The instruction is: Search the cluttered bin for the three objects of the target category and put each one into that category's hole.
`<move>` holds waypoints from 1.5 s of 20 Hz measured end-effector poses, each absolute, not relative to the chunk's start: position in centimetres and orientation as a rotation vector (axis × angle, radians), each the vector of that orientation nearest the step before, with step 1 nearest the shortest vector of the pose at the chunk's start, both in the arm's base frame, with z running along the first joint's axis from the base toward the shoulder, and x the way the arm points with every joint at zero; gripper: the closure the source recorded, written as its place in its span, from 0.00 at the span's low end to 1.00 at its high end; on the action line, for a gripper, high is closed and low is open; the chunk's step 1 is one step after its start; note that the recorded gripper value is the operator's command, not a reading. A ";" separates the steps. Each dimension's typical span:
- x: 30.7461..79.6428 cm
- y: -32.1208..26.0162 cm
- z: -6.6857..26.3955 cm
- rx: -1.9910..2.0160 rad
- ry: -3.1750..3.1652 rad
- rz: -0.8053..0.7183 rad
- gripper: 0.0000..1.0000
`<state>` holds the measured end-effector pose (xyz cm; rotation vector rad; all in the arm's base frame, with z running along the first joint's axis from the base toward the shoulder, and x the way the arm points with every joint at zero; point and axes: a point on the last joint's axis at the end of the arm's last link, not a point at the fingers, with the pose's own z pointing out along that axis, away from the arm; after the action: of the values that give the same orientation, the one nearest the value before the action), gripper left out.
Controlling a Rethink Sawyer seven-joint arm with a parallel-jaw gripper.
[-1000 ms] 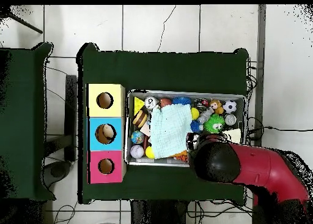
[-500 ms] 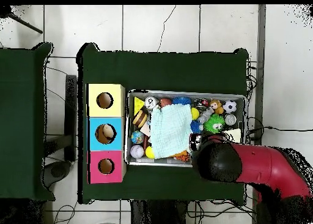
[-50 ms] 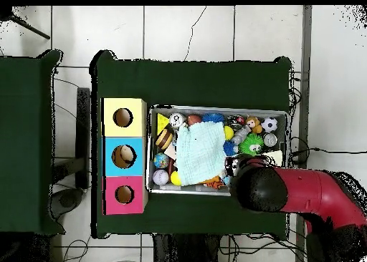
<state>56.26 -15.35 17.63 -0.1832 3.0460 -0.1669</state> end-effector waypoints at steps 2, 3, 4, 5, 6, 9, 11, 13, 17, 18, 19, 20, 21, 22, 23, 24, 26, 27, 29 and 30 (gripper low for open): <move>56.0 -15.7 17.3 -0.193 3.049 -0.165 0.00; 55.9 -15.9 17.2 -0.196 3.050 -0.164 0.00; 55.8 -16.0 17.1 -0.199 3.050 -0.164 0.00; 55.6 -16.3 16.8 -0.208 3.051 -0.162 0.00; 55.5 -16.4 16.7 -0.211 3.052 -0.162 0.00; 55.2 -16.8 16.2 -0.223 3.056 -0.159 0.00; 55.0 -17.1 15.5 -0.240 3.061 -0.155 0.00; 54.8 -17.2 15.1 -0.254 3.064 -0.152 0.00; 54.4 -17.3 13.8 -0.298 3.070 -0.140 0.00; 54.3 -17.3 13.4 -0.311 3.070 -0.131 0.00; 54.3 -17.3 13.2 -0.319 3.069 -0.126 0.00; 54.3 -17.6 12.7 -0.334 3.068 -0.112 0.00; 54.3 -17.7 12.5 -0.336 3.067 -0.109 0.00; 54.3 -17.8 12.4 -0.338 3.066 -0.106 0.00; 54.3 -17.9 12.2 -0.340 3.065 -0.104 0.00; 54.4 -18.2 12.0 -0.340 3.063 -0.098 0.00; 54.4 -18.6 11.8 -0.339 3.061 -0.092 0.00; 54.6 -19.2 11.7 -0.341 3.059 -0.083 0.00; 54.7 -19.8 11.9 -0.342 3.061 -0.079 0.00; 54.8 -20.4 12.1 -0.347 3.067 -0.078 0.00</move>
<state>54.81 -20.38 12.14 -0.3467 3.0668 -0.0783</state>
